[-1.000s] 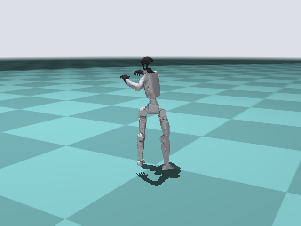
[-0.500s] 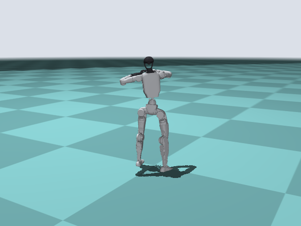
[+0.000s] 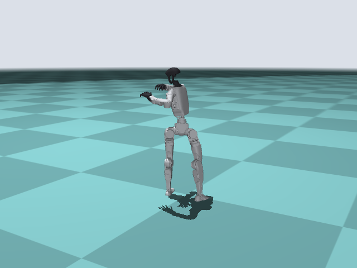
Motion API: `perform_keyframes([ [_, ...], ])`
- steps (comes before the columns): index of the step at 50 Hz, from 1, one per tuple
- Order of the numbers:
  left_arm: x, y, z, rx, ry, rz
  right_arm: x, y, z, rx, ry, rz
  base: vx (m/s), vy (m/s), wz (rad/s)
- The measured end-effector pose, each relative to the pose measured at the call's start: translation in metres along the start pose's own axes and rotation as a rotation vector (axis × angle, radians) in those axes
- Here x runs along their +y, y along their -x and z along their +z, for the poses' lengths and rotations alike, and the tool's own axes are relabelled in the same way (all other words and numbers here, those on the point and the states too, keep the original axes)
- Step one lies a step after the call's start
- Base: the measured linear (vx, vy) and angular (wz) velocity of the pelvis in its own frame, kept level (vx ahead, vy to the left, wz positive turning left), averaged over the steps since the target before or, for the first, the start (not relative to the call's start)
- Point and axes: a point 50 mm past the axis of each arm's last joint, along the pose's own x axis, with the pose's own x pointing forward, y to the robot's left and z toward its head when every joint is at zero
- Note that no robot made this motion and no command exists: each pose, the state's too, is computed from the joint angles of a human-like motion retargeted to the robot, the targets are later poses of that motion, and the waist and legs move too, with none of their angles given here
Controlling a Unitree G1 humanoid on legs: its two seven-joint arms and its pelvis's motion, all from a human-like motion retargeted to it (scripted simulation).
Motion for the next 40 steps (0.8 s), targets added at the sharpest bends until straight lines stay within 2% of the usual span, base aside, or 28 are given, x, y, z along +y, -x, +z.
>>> perform_keyframes([
  [8, -0.001, -0.003, 0.004, -0.029, 0.007, 0.016, 0.002, -0.001, -0.001, -0.002, -0.020, -0.004, -0.04, -0.02, -0.19],
  [24, -0.054, -0.016, 0.017, -0.150, 0.240, -0.169, 0.032, 0.079, -0.014, 0.366, -0.215, 0.043, -0.09, -0.13, -1.45],
  [33, -0.068, -0.042, 0.043, -0.355, 0.264, -0.267, 0.039, 0.102, -0.007, 0.456, -0.247, 0.135, -0.07, -0.28, -1.78],
  [40, -0.061, -0.072, 0.069, -0.546, 0.233, -0.199, 0.040, 0.142, -0.002, 0.645, -0.242, 0.247, -0.03, -0.30, -1.64],
])
